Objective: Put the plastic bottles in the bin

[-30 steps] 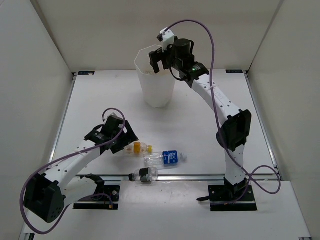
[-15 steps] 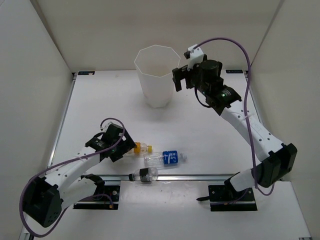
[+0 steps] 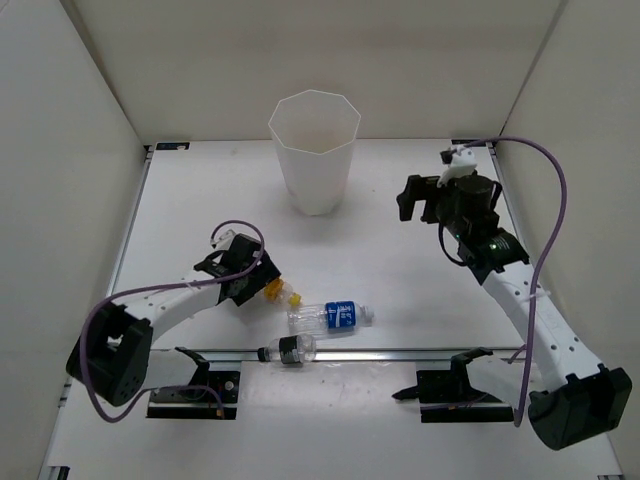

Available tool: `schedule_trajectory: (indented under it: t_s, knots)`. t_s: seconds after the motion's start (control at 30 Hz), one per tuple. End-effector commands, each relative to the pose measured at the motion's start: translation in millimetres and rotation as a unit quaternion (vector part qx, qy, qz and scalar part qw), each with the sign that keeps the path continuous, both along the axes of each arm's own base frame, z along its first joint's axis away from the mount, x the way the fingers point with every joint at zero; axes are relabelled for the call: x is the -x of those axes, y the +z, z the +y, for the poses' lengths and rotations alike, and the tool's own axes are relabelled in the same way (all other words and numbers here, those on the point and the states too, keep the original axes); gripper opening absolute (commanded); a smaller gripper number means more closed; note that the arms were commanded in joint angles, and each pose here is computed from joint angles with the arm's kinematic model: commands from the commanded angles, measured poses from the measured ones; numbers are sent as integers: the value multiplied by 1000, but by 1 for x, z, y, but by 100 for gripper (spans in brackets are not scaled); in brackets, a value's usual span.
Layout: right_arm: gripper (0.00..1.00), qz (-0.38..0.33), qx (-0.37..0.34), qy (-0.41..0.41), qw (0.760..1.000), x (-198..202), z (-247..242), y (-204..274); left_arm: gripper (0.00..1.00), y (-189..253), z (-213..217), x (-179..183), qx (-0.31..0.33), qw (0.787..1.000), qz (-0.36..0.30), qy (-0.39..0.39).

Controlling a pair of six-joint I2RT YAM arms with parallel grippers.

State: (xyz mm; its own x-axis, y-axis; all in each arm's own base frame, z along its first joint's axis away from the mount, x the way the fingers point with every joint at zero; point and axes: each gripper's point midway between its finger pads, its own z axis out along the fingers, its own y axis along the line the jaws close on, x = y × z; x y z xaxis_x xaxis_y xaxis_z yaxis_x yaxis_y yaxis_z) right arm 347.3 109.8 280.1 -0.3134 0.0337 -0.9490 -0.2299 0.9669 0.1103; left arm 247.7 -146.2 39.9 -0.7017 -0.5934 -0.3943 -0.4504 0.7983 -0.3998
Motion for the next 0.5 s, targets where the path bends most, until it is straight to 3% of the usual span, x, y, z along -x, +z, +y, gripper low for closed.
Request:
schedule_trajectory:
  t_s: [0.0,0.2,0.27,0.33,0.47]
  knots:
    - [99,-1,-49,-8,999,13,-9,0,91,-7,-1,-14,-40,999,0,-17]
    - [99,46,-42,-58,996,50,-35,-43,68,-4,-7,-35,-54,998,-3,-33]
    - [98,46,-48,-65,996,58,-39,-42,50,-1,-5,-36,-59,998,-10,-34]
    - [98,57,-51,-56,996,62,-37,-51,38,12,-4,-42,-54,998,-27,-35]
    - [98,69,-28,18,997,70,-15,-63,30,90,-9,-79,-34,991,-121,-47]
